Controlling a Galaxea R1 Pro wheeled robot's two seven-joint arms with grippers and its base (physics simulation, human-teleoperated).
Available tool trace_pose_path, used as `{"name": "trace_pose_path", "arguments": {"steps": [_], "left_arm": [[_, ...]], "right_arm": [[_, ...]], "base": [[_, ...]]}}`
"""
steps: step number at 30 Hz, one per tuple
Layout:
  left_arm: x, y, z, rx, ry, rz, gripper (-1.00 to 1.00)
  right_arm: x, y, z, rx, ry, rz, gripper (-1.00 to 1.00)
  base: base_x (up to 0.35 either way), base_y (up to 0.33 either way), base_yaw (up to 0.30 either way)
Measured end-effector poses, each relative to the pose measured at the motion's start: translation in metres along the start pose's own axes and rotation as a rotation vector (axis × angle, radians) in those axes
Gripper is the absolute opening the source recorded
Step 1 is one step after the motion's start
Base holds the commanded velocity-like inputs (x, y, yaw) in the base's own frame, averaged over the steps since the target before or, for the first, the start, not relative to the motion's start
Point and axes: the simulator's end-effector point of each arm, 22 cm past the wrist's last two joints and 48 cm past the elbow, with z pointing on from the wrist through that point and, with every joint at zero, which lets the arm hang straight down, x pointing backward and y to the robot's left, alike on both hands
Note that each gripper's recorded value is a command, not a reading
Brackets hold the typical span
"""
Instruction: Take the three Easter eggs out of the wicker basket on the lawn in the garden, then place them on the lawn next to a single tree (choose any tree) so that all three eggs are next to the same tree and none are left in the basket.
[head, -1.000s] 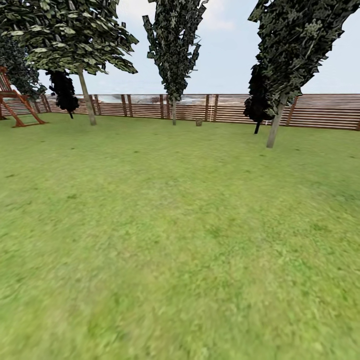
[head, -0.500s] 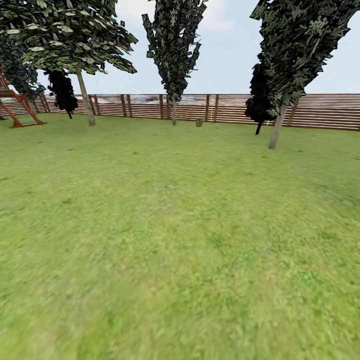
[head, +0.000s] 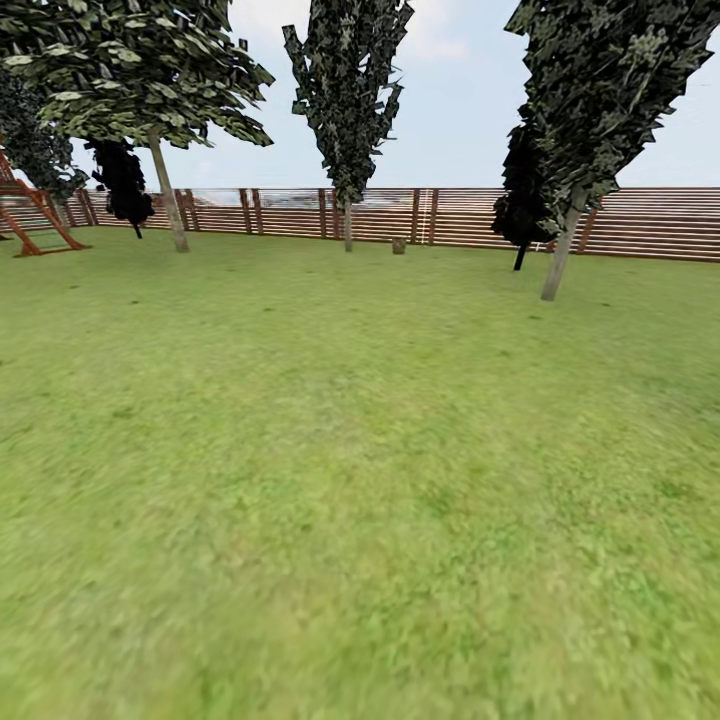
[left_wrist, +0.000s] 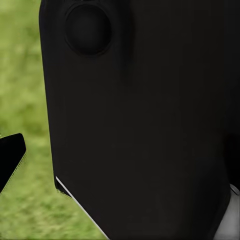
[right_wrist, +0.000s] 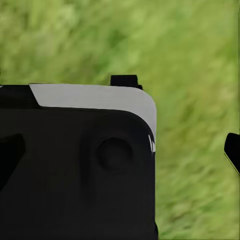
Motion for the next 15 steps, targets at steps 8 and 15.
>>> {"name": "trace_pose_path", "arguments": {"steps": [8,15], "left_arm": [[0.0002,-0.0001,0.0,0.0,0.0,0.0,1.0],[0.0003,-0.0004,0.0,0.001,0.001,0.0,1.0]], "right_arm": [[0.0,0.0001,0.0,0.0,0.0,0.0,1.0],[0.0001,0.0004,0.0,-0.001,0.0,0.0,1.0]], "base": [[0.332,0.0,0.0],[0.332,0.0,0.0]]}}
